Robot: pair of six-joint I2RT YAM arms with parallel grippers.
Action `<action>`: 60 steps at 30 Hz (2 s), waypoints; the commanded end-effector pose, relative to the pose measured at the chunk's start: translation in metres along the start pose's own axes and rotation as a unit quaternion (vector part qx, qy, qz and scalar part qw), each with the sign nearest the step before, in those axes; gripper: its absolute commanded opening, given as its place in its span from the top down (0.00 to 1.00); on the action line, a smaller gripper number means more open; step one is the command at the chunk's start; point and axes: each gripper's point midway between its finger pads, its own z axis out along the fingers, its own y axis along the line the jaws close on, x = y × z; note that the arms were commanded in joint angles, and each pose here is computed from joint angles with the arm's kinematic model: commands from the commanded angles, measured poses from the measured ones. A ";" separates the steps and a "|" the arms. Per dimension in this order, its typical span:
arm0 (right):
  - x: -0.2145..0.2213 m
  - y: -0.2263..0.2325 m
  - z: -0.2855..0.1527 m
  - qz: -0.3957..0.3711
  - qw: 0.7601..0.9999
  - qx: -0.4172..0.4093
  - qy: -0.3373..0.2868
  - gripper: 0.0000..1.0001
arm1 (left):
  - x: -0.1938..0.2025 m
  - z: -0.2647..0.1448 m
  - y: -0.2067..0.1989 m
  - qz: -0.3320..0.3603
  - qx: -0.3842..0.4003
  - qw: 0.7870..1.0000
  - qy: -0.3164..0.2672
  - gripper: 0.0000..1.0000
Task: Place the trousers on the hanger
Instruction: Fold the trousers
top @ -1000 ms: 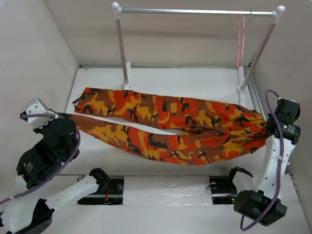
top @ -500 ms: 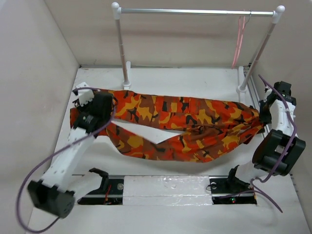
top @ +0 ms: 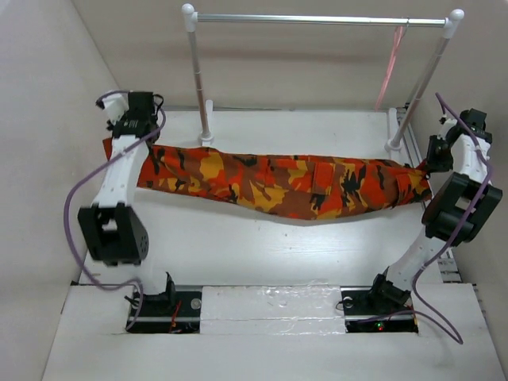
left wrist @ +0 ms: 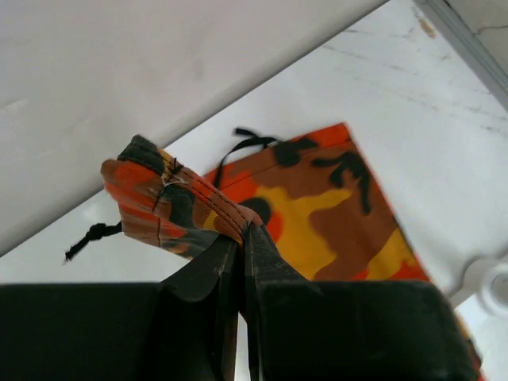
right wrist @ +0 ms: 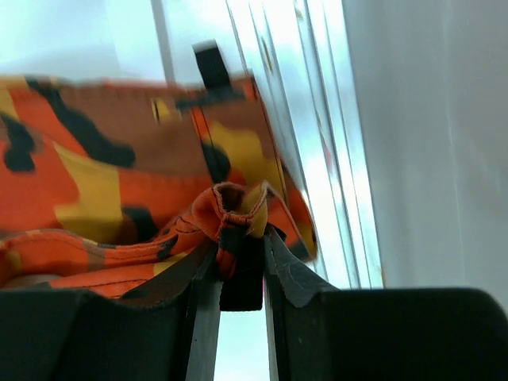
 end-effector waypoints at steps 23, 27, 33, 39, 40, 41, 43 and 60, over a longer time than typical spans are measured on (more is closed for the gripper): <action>-0.065 0.056 -0.090 -0.024 0.960 -0.048 -0.274 0.85 | 0.075 0.100 -0.018 -0.050 0.100 0.977 0.180 0.56; -0.033 0.102 -0.098 -0.065 0.949 -0.093 -0.295 1.00 | 0.098 0.116 -0.033 -0.093 0.149 0.952 0.251 0.58; 0.020 0.220 -0.095 -0.209 0.913 -0.248 -0.249 0.59 | 0.102 0.143 -0.045 -0.098 0.157 0.948 0.260 0.50; 0.071 0.263 -0.095 -0.271 0.890 -0.295 -0.217 0.58 | 0.120 0.162 -0.051 -0.109 0.139 0.943 0.283 0.56; 0.081 0.269 -0.094 -0.279 0.886 -0.308 -0.207 0.58 | 0.122 0.164 -0.053 -0.112 0.143 0.942 0.282 0.57; 0.090 0.273 -0.092 -0.286 0.883 -0.316 -0.197 0.58 | 0.123 0.165 -0.055 -0.115 0.146 0.941 0.282 0.57; 0.104 0.279 -0.089 -0.296 0.879 -0.325 -0.184 0.58 | 0.123 0.167 -0.057 -0.121 0.149 0.940 0.281 0.58; 0.119 0.292 -0.085 -0.323 0.877 -0.318 -0.161 0.59 | 0.046 0.139 -0.019 -0.110 0.089 0.974 0.176 1.00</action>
